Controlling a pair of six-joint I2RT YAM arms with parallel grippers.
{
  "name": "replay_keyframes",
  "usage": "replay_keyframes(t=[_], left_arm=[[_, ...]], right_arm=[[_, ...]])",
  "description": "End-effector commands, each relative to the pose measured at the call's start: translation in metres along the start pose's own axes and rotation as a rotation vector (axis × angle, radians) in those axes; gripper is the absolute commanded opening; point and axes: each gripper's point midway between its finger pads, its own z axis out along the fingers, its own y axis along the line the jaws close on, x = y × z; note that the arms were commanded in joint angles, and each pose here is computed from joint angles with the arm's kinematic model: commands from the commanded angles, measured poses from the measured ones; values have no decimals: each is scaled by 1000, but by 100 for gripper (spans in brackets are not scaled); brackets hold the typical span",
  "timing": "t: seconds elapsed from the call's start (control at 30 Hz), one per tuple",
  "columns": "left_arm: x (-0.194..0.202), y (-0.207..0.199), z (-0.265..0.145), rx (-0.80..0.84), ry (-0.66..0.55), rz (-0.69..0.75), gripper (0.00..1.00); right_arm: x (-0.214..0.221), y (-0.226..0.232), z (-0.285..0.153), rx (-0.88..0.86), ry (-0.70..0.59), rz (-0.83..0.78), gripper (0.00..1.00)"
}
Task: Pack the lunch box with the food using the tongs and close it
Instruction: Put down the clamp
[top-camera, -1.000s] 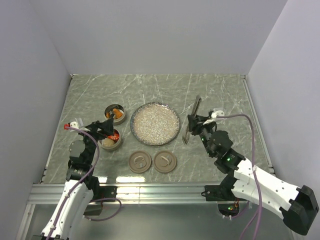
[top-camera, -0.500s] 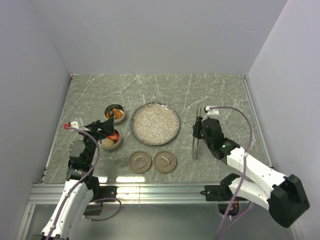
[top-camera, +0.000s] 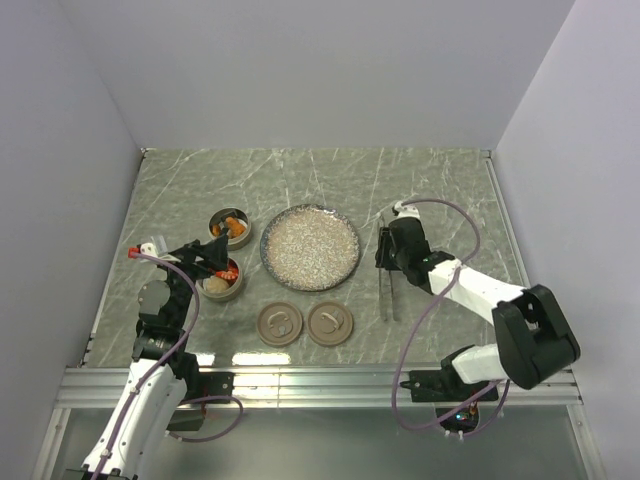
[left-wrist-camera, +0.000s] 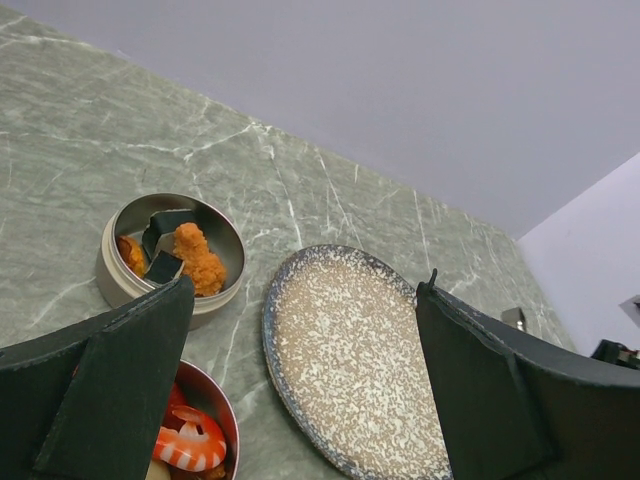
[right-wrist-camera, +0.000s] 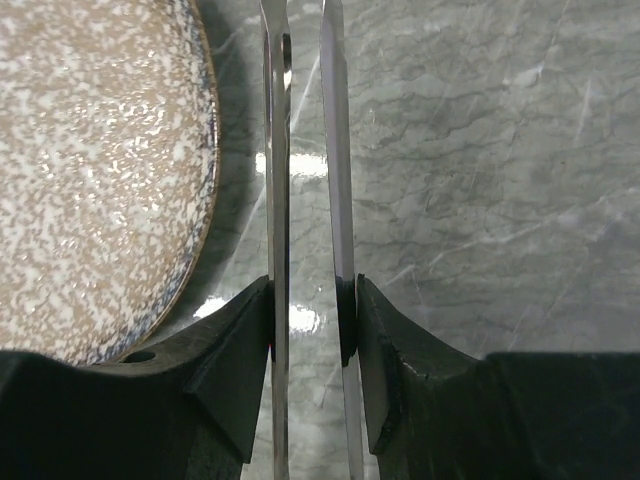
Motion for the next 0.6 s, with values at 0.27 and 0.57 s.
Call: replay_keyframes(t=[0.27, 0.57], left_arm=[[-10, -10, 1, 46, -30, 17, 99], [-9, -9, 1, 44, -28, 16, 99]], right_arm=[[-10, -5, 31, 86, 17, 40, 49], [-11, -8, 32, 108, 17, 48, 68]])
